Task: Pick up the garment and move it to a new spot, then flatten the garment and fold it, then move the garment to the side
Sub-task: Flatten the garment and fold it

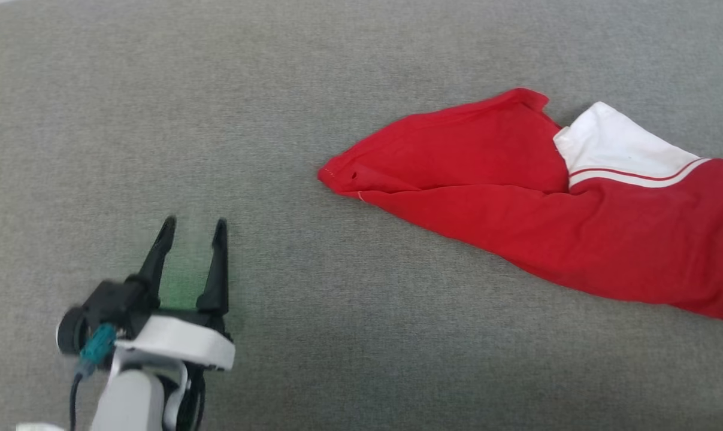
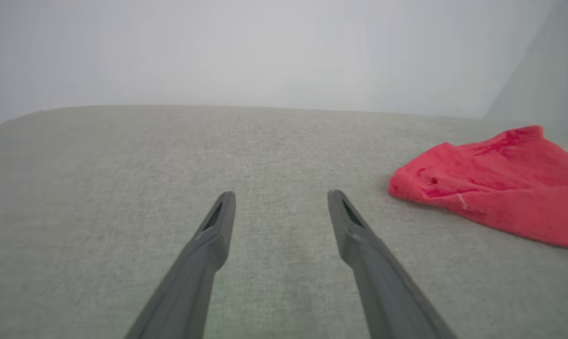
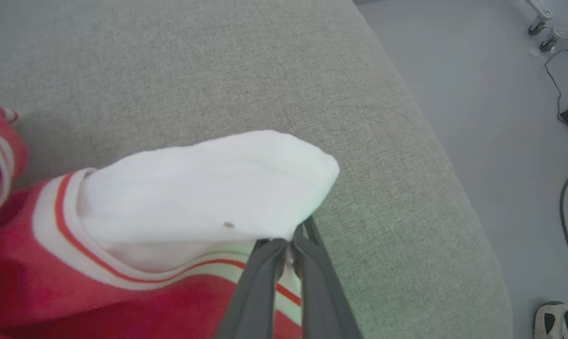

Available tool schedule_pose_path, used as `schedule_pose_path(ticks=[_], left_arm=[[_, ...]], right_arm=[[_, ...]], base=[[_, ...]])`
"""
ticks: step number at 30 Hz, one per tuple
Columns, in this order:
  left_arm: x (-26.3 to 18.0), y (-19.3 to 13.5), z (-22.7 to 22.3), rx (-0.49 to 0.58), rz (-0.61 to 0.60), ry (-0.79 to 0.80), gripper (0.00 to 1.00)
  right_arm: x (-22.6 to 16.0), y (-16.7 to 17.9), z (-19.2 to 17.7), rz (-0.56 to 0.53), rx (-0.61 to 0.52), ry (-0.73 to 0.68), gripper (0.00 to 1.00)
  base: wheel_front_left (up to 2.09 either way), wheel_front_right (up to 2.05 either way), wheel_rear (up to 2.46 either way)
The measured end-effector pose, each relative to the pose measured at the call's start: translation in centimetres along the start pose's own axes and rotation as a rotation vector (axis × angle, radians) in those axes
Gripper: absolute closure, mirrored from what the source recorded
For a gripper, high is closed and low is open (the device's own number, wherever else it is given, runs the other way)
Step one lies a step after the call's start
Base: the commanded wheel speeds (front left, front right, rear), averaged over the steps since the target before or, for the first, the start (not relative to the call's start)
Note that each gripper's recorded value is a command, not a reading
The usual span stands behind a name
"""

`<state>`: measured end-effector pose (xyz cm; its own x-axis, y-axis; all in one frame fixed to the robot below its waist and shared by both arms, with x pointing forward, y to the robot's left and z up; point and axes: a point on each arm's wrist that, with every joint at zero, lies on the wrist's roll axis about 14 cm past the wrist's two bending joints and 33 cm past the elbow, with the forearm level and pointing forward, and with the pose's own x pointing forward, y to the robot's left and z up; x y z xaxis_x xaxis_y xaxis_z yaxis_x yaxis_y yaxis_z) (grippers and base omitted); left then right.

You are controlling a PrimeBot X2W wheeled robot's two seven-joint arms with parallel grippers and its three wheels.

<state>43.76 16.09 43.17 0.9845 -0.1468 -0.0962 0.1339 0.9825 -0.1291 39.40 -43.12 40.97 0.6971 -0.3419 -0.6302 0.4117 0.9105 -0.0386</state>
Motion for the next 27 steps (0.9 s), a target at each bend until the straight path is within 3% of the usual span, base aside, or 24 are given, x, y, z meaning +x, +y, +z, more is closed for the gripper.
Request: schedule_pose_path(ticks=[8,15,20,22,27], left_arm=[[5.3,-4.7,5.5,0.141,-0.256,-0.145,0.00],[9.4,-15.8,8.7,0.229,-0.641,-0.091,0.00],[11.0,-22.6,6.8,0.239,-0.839,0.183,0.00],[11.1,-24.3,4.8,0.279,-0.892,0.319,0.00],[11.3,-26.8,1.0,0.236,-0.954,0.669,0.00]], right_arm=[[-1.6,-1.1,2.0,-0.045,0.063,-0.217,0.00],[-4.9,1.5,3.5,0.026,0.114,-0.422,0.00],[-7.4,2.9,4.2,0.051,0.123,-0.549,0.00],[-8.2,3.4,4.2,0.054,0.122,-0.581,0.00],[-9.5,3.9,3.7,0.054,0.111,-0.615,0.00]], base=[[0.00,0.00,0.00],[0.00,0.00,0.00],[0.00,0.00,0.00],[0.00,0.00,0.00],[0.00,0.00,0.00]])
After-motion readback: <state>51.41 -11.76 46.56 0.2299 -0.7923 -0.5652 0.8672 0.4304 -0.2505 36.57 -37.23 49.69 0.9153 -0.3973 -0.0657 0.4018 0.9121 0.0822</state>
